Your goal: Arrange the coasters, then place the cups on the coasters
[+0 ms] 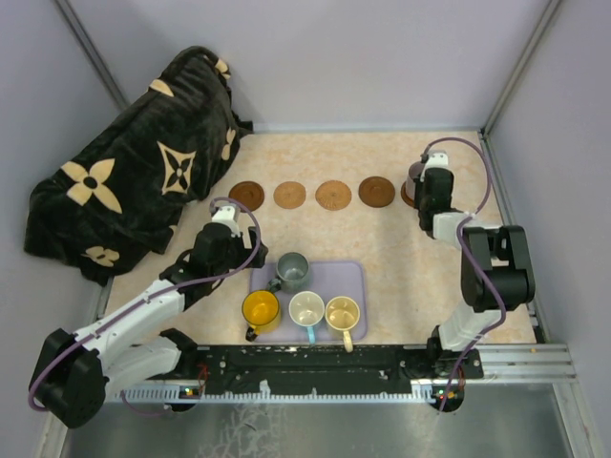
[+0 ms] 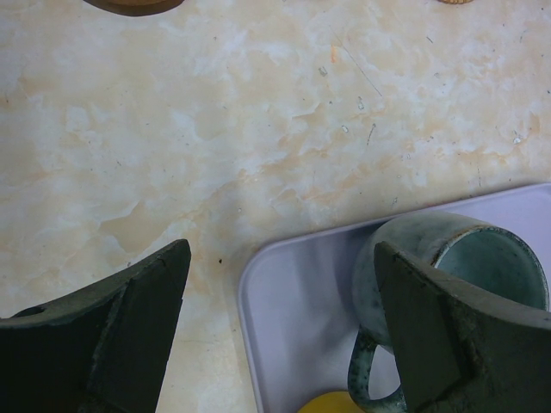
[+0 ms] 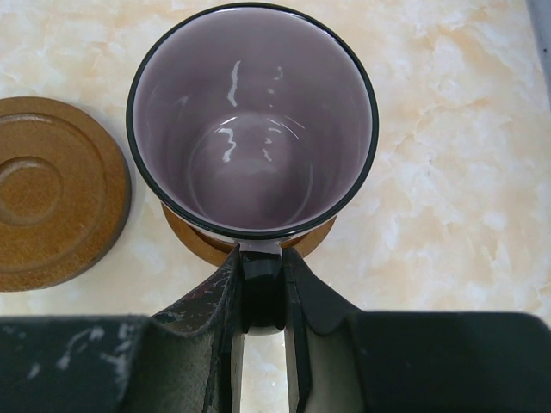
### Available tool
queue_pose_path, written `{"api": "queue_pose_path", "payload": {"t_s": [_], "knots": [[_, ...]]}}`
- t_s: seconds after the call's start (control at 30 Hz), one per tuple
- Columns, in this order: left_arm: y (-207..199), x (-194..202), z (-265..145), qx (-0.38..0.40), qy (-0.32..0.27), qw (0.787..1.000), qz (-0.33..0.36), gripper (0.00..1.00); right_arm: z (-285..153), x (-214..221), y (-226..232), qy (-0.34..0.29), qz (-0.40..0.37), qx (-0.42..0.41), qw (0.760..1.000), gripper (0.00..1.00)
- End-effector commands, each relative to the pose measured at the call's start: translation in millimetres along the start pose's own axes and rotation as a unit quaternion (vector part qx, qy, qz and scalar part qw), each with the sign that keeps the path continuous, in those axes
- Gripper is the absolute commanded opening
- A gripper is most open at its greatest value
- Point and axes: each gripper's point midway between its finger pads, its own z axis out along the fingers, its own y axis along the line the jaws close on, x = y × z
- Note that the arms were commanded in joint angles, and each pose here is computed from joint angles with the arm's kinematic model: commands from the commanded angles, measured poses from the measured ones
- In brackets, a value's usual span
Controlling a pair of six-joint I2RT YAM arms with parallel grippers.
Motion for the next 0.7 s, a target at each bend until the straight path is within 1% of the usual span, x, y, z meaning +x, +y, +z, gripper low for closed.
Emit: {"api": "queue_pose_path", "payload": {"t_s": [0.0, 0.23, 0.67], "knots": [[-5.4, -14.9, -1.6, 0.005, -0.022, 1.0, 0.004, 0.94, 2.0, -71.4, -7.6, -0.106, 0.024, 0.013, 0.994, 0.0], [-4.4, -13.2, -1.3, 0.003, -0.02, 1.0, 0.005, 0.94, 2.2, -70.9, -10.5, -0.107, 0.027, 0.018, 0.994, 0.0], [-4.1, -14.0, -3.2, 0.004, -0.022, 1.0, 0.005, 0.93, 2.3, -47.4, -11.7, -0.082, 0.038, 0.025, 0.996, 0.0]]}}
